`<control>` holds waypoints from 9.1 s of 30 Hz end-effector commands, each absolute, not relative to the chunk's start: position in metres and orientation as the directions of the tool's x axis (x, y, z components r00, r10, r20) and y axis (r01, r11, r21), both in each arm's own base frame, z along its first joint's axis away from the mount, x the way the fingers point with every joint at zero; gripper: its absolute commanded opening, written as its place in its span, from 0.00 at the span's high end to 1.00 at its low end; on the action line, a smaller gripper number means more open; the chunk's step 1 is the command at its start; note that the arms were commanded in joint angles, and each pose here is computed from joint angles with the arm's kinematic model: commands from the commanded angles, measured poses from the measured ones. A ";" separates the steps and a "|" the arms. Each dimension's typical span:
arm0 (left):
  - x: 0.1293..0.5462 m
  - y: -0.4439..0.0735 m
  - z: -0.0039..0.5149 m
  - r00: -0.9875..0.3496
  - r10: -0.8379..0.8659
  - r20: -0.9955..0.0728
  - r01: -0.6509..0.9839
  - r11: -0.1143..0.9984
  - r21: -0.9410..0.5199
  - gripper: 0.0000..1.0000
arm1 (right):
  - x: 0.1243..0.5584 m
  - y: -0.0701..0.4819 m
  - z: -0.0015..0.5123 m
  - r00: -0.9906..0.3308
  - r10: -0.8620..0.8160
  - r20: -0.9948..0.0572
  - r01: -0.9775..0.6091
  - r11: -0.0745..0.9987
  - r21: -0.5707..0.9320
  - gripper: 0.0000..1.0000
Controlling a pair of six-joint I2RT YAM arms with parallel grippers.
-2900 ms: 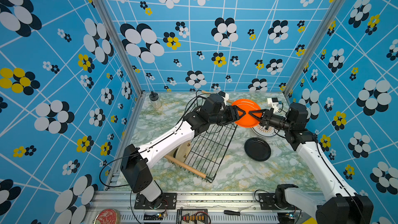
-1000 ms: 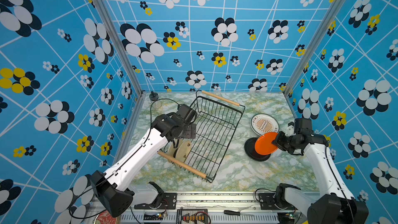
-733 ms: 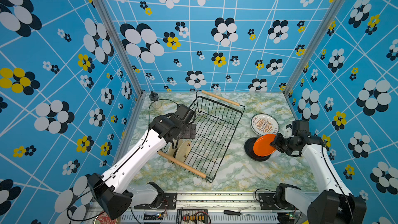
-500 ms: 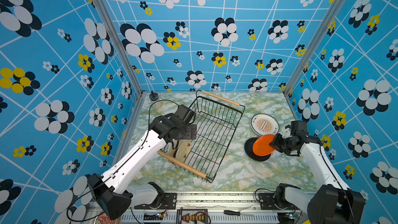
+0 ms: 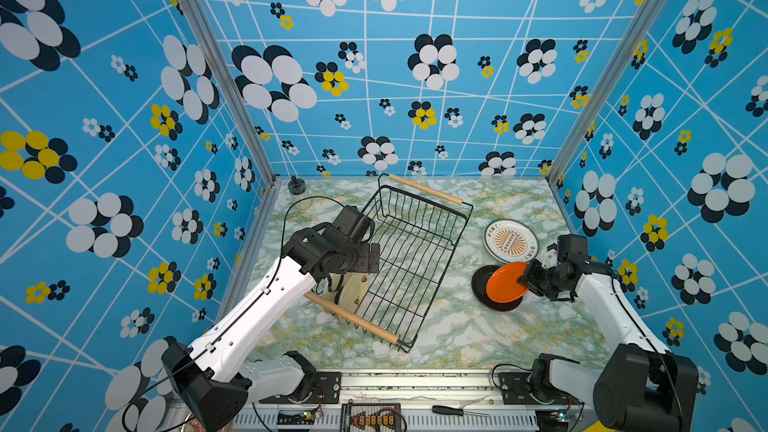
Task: Unload the plates from the dish rack
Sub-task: 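Lower the orange plate onto the black plate with the right gripper, then open the right gripper and withdraw while the left moves toward the cream plates, then grasp a cream plate in the rack and lift it with the left gripper, then hold the cream plate up with the left gripper while the right grasps its rim, then carry the cream plate toward the orange plate with the right gripper while the left withdraws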
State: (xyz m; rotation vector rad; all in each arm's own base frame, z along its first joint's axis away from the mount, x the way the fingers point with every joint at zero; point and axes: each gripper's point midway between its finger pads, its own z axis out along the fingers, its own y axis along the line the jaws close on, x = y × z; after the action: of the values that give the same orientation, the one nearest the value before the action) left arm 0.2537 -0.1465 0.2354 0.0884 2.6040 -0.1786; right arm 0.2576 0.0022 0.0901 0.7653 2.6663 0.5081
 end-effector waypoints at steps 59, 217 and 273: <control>0.229 -0.133 0.200 -0.927 0.167 -0.336 0.169 0.985 0.024 0.08 | 0.244 0.000 0.063 -0.822 0.552 -0.140 0.504 0.820 0.273 0.28; 0.296 -0.379 0.344 -0.837 -0.387 -0.387 0.191 0.457 -0.869 0.98 | 0.313 0.188 0.328 -0.845 0.466 -0.262 -0.182 0.210 0.961 0.62; 0.268 -0.321 0.356 -0.781 -0.189 -0.595 0.359 0.643 -0.677 0.24 | 0.317 0.139 0.368 -0.738 0.441 -0.512 -0.217 0.563 0.797 1.00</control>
State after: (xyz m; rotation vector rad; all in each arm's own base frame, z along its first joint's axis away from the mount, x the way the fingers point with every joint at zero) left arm 0.2706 -0.3402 0.3526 0.1100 2.2066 -1.1765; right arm 0.3192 0.1531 0.3632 0.2138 2.0796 1.3265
